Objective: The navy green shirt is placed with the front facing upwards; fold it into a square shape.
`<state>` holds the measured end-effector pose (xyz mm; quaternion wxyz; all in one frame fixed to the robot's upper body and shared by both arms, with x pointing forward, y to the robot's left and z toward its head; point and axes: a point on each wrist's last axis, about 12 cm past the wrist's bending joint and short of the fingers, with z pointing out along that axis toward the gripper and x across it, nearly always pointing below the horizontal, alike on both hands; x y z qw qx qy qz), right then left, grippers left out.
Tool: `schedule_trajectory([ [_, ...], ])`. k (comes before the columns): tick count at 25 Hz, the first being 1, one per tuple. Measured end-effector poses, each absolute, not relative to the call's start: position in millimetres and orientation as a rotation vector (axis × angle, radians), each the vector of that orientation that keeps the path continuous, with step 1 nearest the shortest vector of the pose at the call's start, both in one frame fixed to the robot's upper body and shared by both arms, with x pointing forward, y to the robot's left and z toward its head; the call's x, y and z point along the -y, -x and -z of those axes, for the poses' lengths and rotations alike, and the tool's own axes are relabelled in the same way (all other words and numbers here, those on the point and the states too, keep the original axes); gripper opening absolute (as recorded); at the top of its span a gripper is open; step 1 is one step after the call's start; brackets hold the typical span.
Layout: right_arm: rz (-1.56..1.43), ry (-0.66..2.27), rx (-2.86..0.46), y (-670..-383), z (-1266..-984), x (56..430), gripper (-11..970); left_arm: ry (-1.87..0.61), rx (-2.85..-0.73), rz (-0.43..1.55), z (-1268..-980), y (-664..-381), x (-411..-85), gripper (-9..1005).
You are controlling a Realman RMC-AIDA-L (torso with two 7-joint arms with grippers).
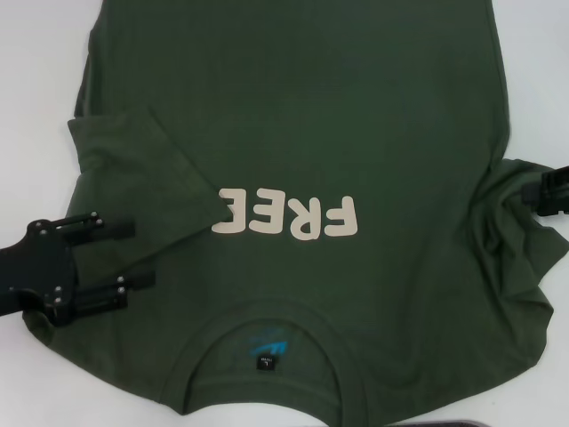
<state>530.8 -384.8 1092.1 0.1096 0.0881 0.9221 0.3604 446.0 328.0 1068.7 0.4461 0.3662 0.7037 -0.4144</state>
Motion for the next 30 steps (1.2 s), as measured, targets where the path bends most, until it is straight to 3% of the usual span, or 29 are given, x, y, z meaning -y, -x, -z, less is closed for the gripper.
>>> schedule_trajectory([
  [11, -1.043, -0.250, -2.723, -530.9, -1091.6, 384.8, 213, -0.906, -1.732, 1.024, -1070.1, -447.9, -327.4, 704],
  [14, -1.042, -0.253, -2.723, -531.0, -1091.6, 385.0, 22, -0.908, -1.732, 1.020, -1070.6, -448.2, -327.8, 704],
  [25, -1.069, -0.230, -2.736, -529.7, -1097.7, 386.6, 26, -0.911, -1.731, 1.013, -1071.4, -448.7, -328.5, 704],
  [30, -1.070, -0.223, -2.736, -529.1, -1101.5, 390.2, 100, -0.913, -1.730, 1.011, -1072.0, -449.5, -328.4, 703],
])
